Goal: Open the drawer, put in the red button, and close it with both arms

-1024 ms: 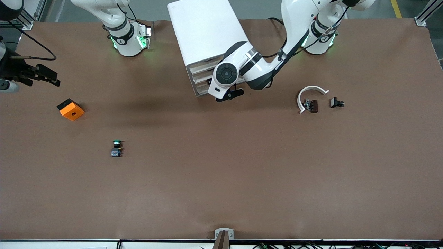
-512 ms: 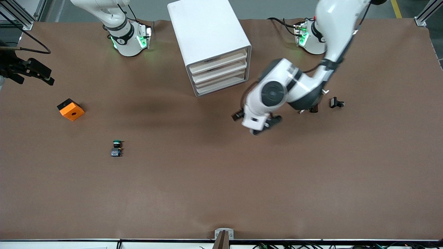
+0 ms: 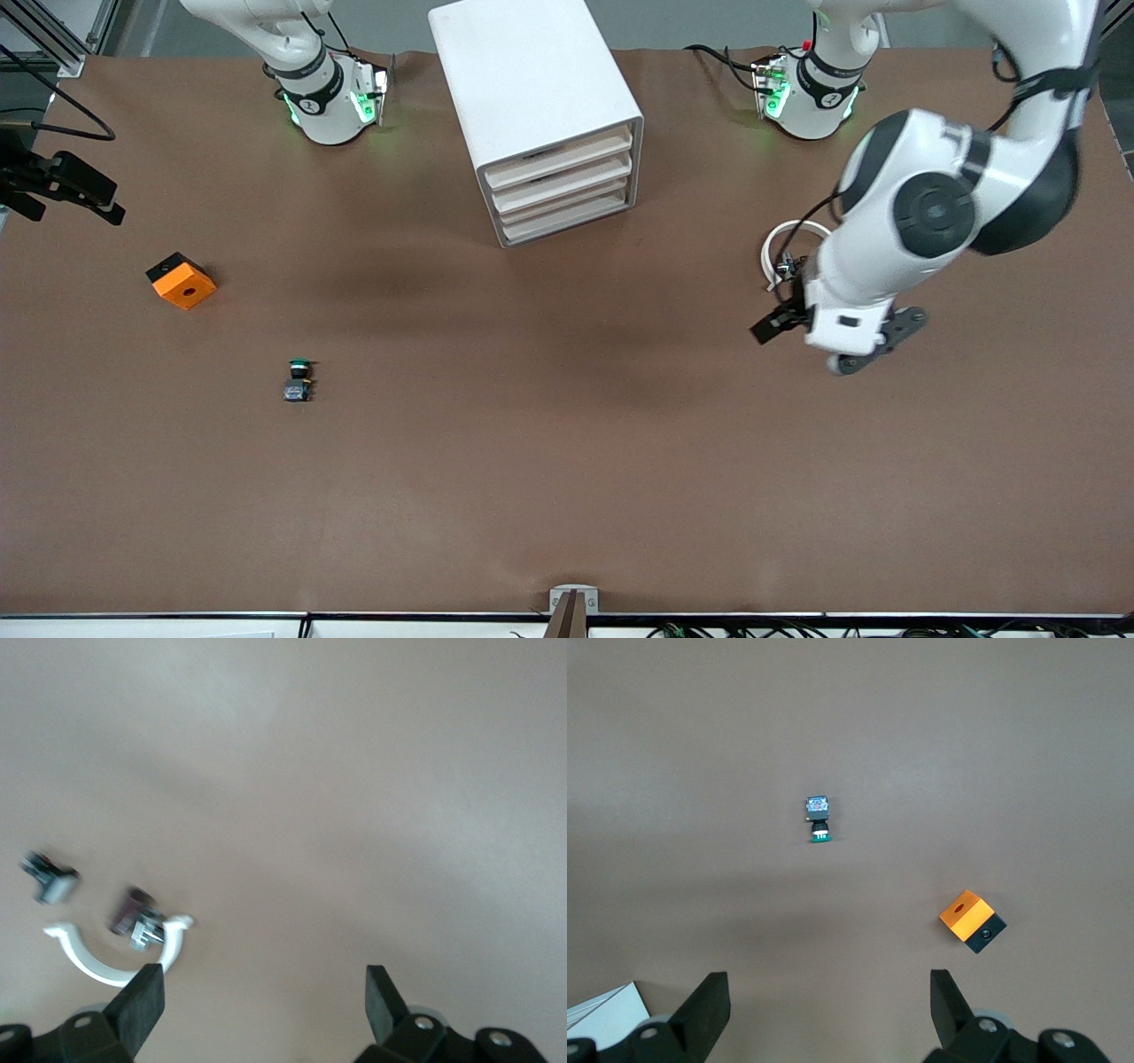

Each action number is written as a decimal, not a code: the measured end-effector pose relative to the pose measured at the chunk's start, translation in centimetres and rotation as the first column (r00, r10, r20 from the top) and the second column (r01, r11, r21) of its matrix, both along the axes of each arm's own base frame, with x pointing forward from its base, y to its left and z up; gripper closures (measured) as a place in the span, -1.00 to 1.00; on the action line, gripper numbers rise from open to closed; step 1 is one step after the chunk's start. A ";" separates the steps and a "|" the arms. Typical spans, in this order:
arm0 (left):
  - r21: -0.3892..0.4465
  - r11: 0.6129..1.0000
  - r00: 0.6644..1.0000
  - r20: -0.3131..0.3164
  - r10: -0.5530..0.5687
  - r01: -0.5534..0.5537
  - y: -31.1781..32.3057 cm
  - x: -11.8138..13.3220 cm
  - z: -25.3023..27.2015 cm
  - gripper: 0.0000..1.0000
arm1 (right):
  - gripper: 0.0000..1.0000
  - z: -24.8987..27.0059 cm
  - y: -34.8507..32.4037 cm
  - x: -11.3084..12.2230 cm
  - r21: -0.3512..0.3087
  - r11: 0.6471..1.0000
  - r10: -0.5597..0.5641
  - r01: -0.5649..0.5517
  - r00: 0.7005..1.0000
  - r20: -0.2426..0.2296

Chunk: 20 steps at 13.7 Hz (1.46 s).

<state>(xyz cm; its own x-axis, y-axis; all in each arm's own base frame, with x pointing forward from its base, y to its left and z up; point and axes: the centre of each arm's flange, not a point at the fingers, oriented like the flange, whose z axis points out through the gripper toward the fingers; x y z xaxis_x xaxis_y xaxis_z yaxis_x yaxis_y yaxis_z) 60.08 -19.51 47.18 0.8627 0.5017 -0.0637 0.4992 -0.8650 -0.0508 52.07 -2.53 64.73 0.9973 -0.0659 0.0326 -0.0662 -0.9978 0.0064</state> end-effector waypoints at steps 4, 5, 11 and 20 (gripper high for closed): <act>0.022 0.990 0.990 0.032 -0.139 0.139 8.1 -0.3 5.4 -1.00 | -1.00 0.3 0.0 0.0 0.000 1.000 0.000 0.000 1.000 0.006; 0.030 0.985 0.985 0.036 -0.170 0.169 9.7 -0.6 6.6 -1.00 | -1.00 0.3 0.0 0.1 0.000 1.000 0.000 0.000 1.000 0.007; 0.082 0.936 0.938 0.037 -0.346 0.342 14.2 -4.5 13.4 -1.00 | -1.00 0.5 0.0 0.1 -0.001 1.000 0.000 0.000 1.000 0.010; 0.023 0.903 0.902 0.035 -0.429 0.429 14.9 -10.6 17.6 -1.00 | -1.00 0.8 0.0 0.1 -0.001 1.000 0.000 0.000 1.000 0.017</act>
<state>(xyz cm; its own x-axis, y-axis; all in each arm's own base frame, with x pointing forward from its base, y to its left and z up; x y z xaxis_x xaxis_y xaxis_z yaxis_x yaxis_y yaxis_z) 49.53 -4.65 64.75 0.9963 0.0830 -0.0221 0.0817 -0.9952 -0.0534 52.21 -2.49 65.54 0.9966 -0.0659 0.0498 -0.0663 -0.9978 0.0062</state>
